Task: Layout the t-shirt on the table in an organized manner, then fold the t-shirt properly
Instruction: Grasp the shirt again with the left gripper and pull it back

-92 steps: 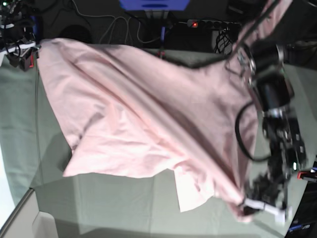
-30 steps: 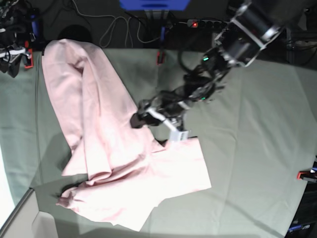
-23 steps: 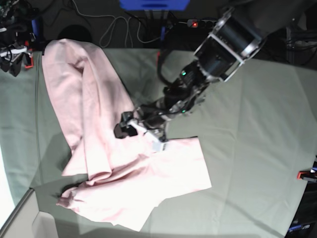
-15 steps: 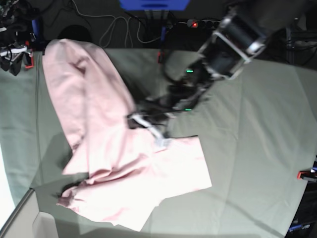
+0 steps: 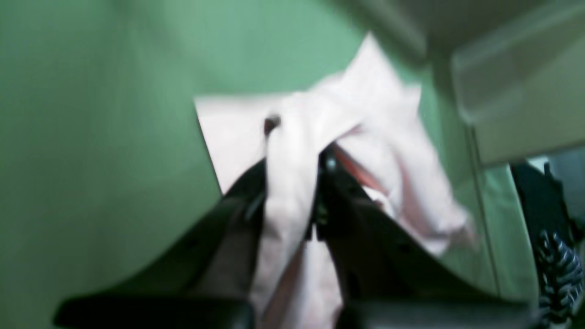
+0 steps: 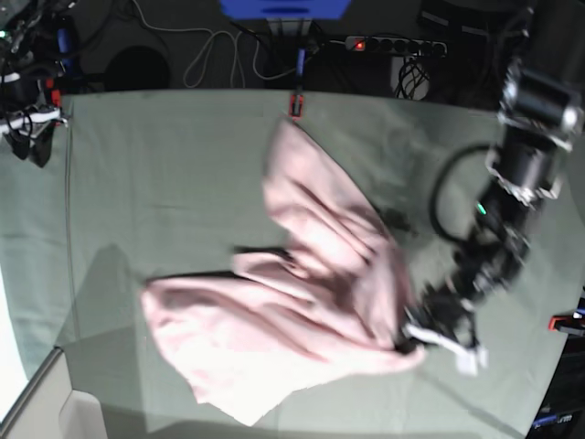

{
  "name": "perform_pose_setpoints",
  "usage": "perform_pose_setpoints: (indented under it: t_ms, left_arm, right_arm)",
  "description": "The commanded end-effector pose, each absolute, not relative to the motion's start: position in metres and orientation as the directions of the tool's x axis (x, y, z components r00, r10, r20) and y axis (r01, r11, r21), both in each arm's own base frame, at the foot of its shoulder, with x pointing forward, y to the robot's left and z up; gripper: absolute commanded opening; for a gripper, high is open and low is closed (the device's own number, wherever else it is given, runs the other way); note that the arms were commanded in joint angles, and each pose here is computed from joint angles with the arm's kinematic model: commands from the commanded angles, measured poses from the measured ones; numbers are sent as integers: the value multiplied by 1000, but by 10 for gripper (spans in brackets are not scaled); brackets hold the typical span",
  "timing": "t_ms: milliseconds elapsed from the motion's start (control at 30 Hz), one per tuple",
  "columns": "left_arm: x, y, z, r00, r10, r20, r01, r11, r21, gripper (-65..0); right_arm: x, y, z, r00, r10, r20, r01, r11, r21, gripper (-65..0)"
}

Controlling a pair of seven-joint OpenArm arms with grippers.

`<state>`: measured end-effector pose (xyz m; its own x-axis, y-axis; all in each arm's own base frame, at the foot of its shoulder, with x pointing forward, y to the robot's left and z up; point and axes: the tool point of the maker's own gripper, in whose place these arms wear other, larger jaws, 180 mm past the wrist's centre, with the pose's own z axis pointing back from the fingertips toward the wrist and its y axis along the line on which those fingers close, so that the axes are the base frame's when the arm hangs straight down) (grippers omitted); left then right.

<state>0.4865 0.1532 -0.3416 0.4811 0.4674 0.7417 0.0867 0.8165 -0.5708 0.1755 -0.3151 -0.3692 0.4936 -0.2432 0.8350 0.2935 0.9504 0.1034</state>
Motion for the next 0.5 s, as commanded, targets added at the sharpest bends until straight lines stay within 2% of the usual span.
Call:
perform_pose_setpoints:
  t_ms: [0,100,167,233,367,467]
  left_arm:
    - [503,169,-316,419,481,770,97,819,-565,-640]
    - [519,189,-309,401,489,775,54,832,-553,-599]
    - [525,205,-313,401,498,769,7,837,-547,-516]
    - [526,216,-321,407,509,759,-33,838,-544,-403]
    - [525,217,-323,409,513,755,-36,836,-548,-239]
    - [525,217,-320,401,520,754,-32,830,-556,-188]
  right_arm:
    - [184,-315,-357,458,-220,861,273,957,100,-398]
    - [191,-305,-359,463,-215,860,242,964,111,-398]
    - [193,-301,-359,464,-213,860,231,966,115,-398]
    - [194,-301,-359,462,-213,861,231,966,116,-398]
    - [195,-302,-358,464,-205,862,222,969,111,-397]
    - [202,-303,-354,452,-200,869,218,970,110,-398]
